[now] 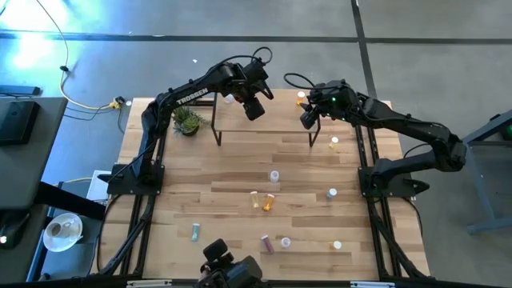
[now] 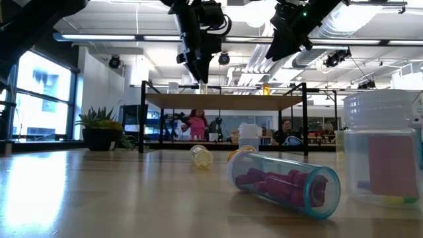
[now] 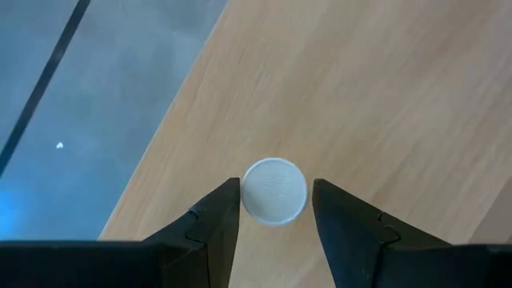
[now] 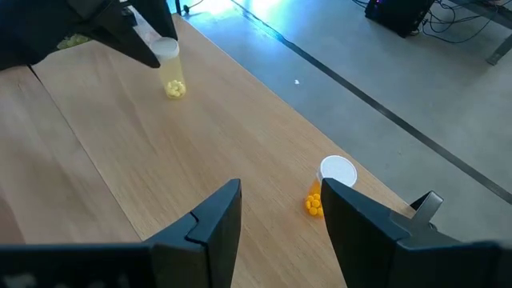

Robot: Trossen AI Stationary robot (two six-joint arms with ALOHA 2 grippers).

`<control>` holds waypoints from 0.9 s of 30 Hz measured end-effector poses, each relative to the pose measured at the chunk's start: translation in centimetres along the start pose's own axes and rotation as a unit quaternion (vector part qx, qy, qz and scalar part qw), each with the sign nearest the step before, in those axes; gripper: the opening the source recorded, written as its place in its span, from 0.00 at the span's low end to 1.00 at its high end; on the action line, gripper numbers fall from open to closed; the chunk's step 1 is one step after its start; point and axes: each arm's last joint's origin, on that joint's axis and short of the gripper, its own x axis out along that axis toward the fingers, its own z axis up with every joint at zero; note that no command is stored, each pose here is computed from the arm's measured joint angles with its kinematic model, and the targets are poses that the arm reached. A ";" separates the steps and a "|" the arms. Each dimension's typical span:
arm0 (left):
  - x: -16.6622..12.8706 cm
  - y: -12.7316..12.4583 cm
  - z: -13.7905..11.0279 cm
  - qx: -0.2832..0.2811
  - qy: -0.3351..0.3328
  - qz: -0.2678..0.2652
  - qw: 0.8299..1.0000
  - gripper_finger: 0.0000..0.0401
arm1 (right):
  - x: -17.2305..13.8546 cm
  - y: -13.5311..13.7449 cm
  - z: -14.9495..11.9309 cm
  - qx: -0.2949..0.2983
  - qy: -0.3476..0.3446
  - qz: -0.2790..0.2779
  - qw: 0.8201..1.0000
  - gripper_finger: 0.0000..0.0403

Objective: Pick and place medicine bottles onto shelf by color
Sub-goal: Put the yellow pill bottle on the shelf

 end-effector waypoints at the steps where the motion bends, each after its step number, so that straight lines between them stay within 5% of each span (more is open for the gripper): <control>1: 0.0 -0.1 0.0 0.002 0.000 0.000 1.000 0.37 | 0.0 0.0 0.0 0.000 0.000 0.000 1.000 0.41; 27: -0.5 -0.2 0.1 0.029 -0.004 0.008 1.000 0.37 | 0.0 0.0 0.0 0.000 0.000 0.000 1.000 0.41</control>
